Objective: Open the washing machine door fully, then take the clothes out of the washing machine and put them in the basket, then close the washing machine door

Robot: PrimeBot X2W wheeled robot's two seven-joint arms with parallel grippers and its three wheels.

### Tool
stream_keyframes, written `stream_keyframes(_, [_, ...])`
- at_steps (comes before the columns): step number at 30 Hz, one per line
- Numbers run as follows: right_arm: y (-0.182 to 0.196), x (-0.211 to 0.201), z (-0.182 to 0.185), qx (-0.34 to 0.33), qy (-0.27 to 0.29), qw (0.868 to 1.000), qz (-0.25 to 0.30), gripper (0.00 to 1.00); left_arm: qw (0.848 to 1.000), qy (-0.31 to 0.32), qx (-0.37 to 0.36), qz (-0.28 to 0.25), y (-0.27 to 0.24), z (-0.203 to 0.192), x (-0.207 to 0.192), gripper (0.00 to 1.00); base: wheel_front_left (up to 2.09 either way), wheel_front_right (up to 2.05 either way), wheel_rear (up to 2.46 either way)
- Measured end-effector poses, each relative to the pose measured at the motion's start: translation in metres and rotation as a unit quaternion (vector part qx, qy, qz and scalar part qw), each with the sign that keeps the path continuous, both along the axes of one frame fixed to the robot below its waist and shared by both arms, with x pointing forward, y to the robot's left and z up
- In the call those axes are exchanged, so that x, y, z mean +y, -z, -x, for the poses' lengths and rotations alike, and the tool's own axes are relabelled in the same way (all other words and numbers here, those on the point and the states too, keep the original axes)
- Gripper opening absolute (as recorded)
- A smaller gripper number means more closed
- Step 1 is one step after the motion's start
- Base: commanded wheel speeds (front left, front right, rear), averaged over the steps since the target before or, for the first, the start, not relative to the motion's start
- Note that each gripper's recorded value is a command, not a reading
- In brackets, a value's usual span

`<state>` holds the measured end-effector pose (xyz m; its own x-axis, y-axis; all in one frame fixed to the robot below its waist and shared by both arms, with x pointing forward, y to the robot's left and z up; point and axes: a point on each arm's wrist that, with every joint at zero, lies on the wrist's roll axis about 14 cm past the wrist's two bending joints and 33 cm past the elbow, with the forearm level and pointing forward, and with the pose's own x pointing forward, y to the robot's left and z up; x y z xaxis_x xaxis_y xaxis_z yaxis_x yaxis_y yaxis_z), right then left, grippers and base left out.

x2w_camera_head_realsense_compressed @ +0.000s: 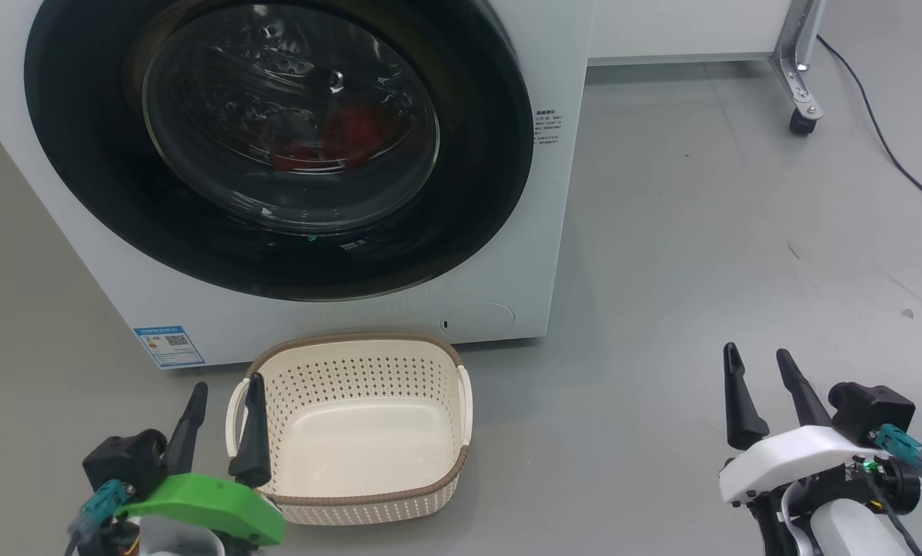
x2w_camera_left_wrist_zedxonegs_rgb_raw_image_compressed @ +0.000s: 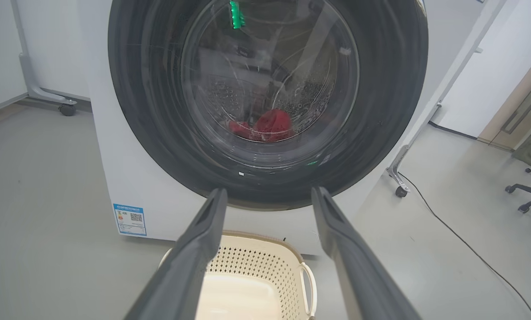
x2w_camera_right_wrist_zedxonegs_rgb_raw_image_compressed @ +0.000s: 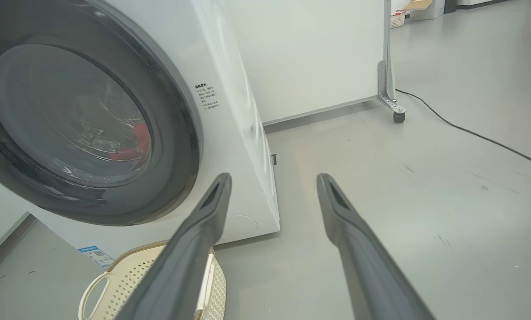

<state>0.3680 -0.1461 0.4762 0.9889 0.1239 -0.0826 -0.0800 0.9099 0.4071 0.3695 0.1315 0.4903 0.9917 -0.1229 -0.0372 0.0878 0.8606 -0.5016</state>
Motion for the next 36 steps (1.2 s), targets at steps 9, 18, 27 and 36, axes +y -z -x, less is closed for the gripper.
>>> stream_keyframes(9, [-0.005, 0.01, 0.001, -0.027, -0.018, 0.998, 0.056, 1.0, 0.999, 0.007, -0.021, -0.05, -0.004, 0.001, -0.007, 1.0, 0.0, 0.0, 0.0])
stream_keyframes(18, [-0.011, 0.019, 0.002, -0.053, -0.033, 0.992, 0.108, 1.0, 0.994, 0.016, -0.043, -0.098, -0.007, 0.002, -0.013, 1.0, 0.0, 0.0, 0.0])
stream_keyframes(27, [-0.014, 0.02, 0.001, -0.065, -0.033, 0.99, 0.125, 1.0, 0.992, 0.019, -0.051, -0.117, -0.007, 0.002, -0.016, 1.0, 0.0, 0.0, 0.0])
stream_keyframes(36, [-0.014, 0.018, -0.001, -0.064, -0.026, 0.99, 0.124, 1.0, 0.992, 0.017, -0.043, -0.115, -0.003, 0.002, -0.015, 1.0, 0.0, 0.0, 0.0])
